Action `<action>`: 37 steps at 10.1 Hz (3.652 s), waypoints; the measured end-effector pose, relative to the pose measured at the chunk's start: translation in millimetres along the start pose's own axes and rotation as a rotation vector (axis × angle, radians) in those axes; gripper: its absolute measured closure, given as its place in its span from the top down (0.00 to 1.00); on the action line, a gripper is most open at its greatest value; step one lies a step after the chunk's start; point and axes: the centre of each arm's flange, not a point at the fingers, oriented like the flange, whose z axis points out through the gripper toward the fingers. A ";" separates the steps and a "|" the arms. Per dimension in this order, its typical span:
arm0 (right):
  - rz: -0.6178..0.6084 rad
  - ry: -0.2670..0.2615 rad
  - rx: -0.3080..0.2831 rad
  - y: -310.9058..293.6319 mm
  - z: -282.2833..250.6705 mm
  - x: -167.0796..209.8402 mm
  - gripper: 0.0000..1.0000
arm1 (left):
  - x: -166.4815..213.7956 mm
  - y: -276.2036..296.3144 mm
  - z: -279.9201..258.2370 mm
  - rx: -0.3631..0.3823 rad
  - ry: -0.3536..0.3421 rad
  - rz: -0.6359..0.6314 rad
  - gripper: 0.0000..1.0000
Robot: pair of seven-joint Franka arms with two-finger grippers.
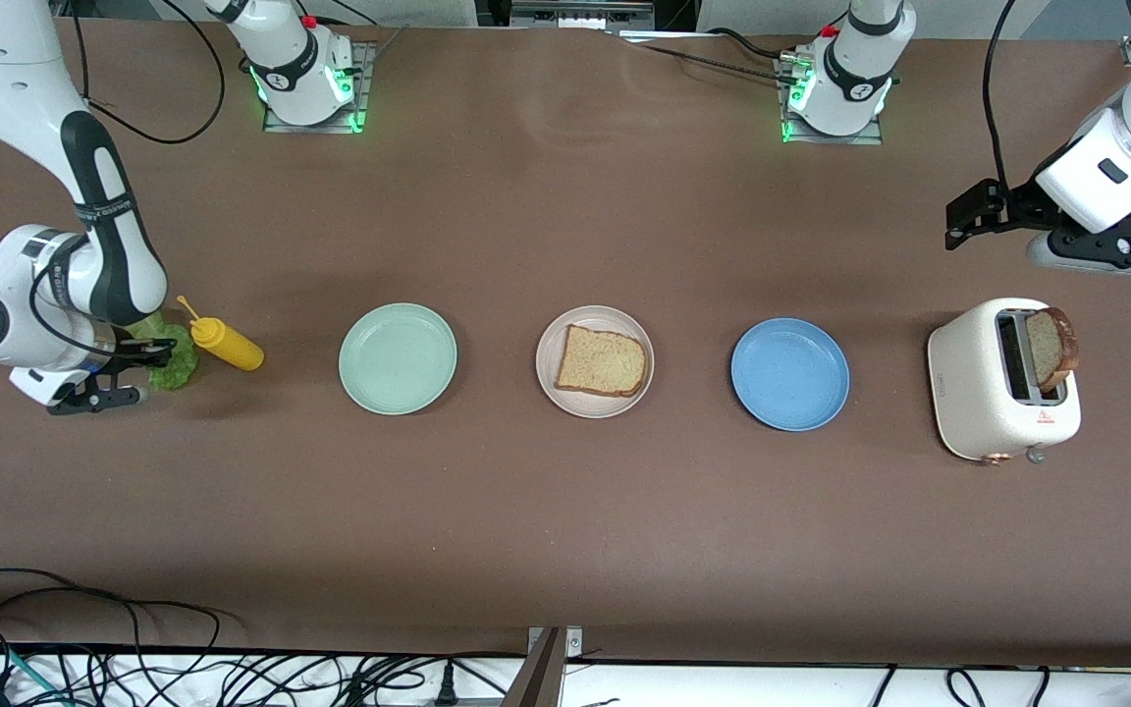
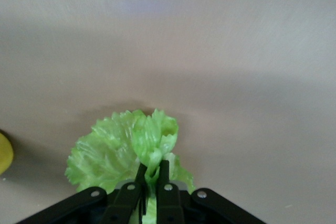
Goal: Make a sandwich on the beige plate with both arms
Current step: 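Grasp the green lettuce leaf with the right gripper, then lift the lettuce and carry it over the bread on the beige plate, then lower the lettuce onto the bread and open the right gripper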
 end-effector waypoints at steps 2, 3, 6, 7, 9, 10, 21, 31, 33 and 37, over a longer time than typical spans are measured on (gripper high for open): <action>-0.066 -0.008 0.008 12.5 -60.2 15.8 0.07 | 0.0 6.6 0.2 0.000 -0.001 0.012 1.00; -0.082 -0.036 0.026 16.3 -101.5 21.9 0.07 | 0.0 6.6 0.2 0.000 -0.001 0.012 1.00; -0.121 -0.095 0.079 -13.5 -219.9 33.2 0.07 | -0.1 5.7 0.1 0.000 -0.001 0.011 1.00; -0.114 -0.096 0.105 -40.3 -241.3 40.6 0.07 | -0.1 7.0 0.2 0.000 -0.001 0.013 1.00; -0.052 -0.061 0.224 -116.4 -265.1 62.3 0.07 | -0.1 5.8 0.2 -0.001 -0.001 0.011 1.00; 0.003 -0.064 0.264 -164.6 -272.5 72.4 0.07 | -0.1 3.5 0.2 -0.001 -0.002 0.007 1.00; 0.590 0.261 0.534 -642.3 -125.0 131.6 0.07 | -1.3 -7.9 2.6 -0.003 -0.017 -0.013 1.00; 0.602 0.115 0.454 -647.1 -74.8 124.5 0.07 | -1.3 -8.3 2.8 -0.003 -0.019 -0.014 1.00; 0.589 0.109 0.454 -658.9 -73.3 118.3 0.07 | -1.3 -10.1 2.8 -0.003 -0.019 -0.017 1.00; 0.663 0.087 0.463 -663.0 -70.7 117.2 0.58 | -1.7 -15.4 2.9 -0.004 -0.020 -0.027 1.00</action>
